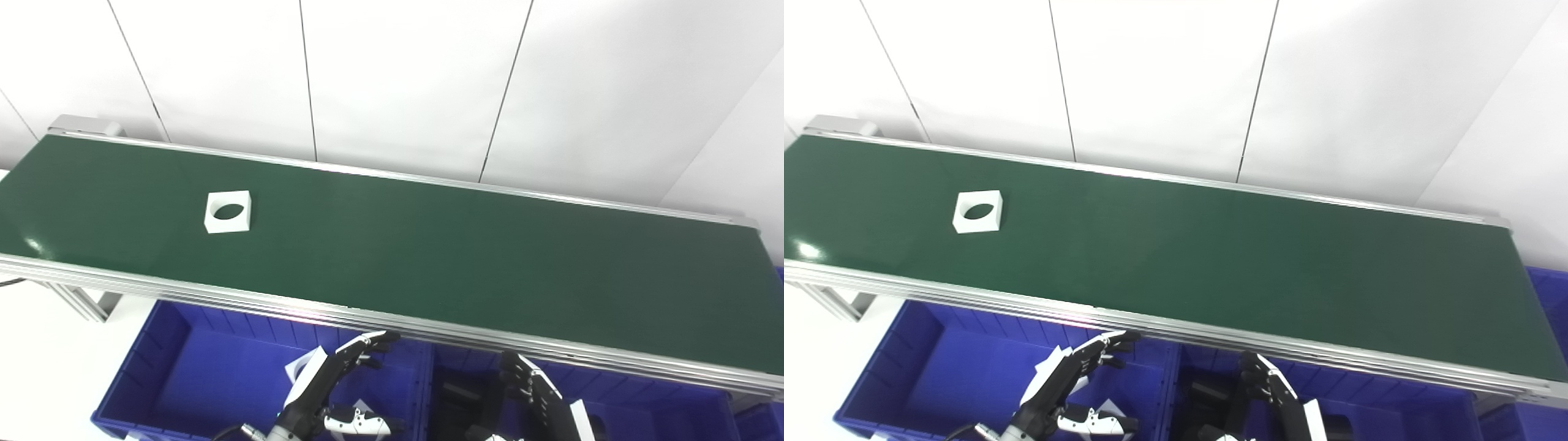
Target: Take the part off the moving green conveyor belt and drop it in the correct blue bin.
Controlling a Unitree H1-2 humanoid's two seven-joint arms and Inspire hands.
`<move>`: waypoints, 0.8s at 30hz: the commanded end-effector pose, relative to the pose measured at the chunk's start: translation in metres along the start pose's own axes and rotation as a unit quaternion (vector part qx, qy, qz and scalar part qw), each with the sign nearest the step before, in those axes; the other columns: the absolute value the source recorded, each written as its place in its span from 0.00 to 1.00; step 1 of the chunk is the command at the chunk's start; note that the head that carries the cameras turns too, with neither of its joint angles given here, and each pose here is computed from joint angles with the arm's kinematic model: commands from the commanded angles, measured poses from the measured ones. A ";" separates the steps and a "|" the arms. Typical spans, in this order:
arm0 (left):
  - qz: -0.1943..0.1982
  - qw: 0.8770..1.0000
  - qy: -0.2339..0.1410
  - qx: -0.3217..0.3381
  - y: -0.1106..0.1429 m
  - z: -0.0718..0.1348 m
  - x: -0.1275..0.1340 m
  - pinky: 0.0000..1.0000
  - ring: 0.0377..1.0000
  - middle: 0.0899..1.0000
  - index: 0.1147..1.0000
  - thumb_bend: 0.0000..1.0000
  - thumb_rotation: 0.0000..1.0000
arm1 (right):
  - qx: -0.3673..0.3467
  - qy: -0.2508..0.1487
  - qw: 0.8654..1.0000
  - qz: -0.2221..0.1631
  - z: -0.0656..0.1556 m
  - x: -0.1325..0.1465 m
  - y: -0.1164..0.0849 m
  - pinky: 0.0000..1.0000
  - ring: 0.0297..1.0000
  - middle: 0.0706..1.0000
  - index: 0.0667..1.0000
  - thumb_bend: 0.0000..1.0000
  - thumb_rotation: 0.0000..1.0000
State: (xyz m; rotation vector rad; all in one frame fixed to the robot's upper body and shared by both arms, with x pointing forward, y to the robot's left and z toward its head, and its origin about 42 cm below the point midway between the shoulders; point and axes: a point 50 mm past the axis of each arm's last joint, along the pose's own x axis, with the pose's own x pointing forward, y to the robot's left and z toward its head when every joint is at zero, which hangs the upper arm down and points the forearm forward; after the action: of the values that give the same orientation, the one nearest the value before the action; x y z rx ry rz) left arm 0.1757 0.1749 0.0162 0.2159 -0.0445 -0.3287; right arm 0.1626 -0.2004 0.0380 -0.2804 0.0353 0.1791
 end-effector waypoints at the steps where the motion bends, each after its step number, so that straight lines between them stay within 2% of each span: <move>1: 0.006 0.999 -0.039 -0.004 0.009 0.011 0.007 0.70 0.80 0.83 0.78 0.87 0.24 | 0.008 -0.039 0.999 -0.010 0.008 0.006 0.000 0.70 0.78 0.79 0.81 0.76 0.26; 5: 0.005 0.999 -0.050 -0.016 0.014 0.018 0.010 0.71 0.80 0.83 0.78 0.89 0.24 | 0.010 -0.042 0.999 -0.012 0.007 0.007 0.002 0.69 0.77 0.79 0.81 0.77 0.26; 9: 0.005 0.996 -0.080 -0.027 0.022 0.033 0.017 0.70 0.81 0.83 0.78 0.91 0.25 | 0.004 -0.041 0.999 -0.012 0.007 0.008 0.003 0.70 0.77 0.79 0.81 0.76 0.26; 15: 0.007 0.990 -0.139 -0.020 0.046 0.062 0.033 0.76 0.85 0.86 0.80 0.93 0.35 | 0.004 -0.048 0.999 -0.012 0.006 0.011 0.004 0.67 0.76 0.79 0.80 0.75 0.26; 19: 0.010 0.986 -0.169 0.008 0.067 0.076 0.045 0.77 0.85 0.87 0.83 0.91 0.41 | 0.007 -0.049 0.999 -0.014 0.003 0.013 0.005 0.66 0.76 0.78 0.80 0.76 0.26; 20: 0.011 0.985 -0.174 0.019 0.071 0.078 0.048 0.78 0.86 0.88 0.84 0.86 0.43 | 0.009 -0.049 0.999 -0.015 0.003 0.014 0.005 0.66 0.76 0.78 0.80 0.76 0.25; 24: 0.010 0.979 -0.190 0.069 0.096 0.089 0.056 0.81 0.88 0.91 0.88 0.79 0.48 | 0.018 -0.055 0.998 -0.015 0.002 0.016 0.006 0.66 0.75 0.78 0.79 0.75 0.22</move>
State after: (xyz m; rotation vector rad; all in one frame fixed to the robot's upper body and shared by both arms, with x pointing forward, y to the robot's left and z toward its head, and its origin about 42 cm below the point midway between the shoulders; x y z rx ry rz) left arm 0.2439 0.2189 0.1046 0.2423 -0.3543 -0.3259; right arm 0.1713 -0.1952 0.0273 -0.2636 0.0147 0.1731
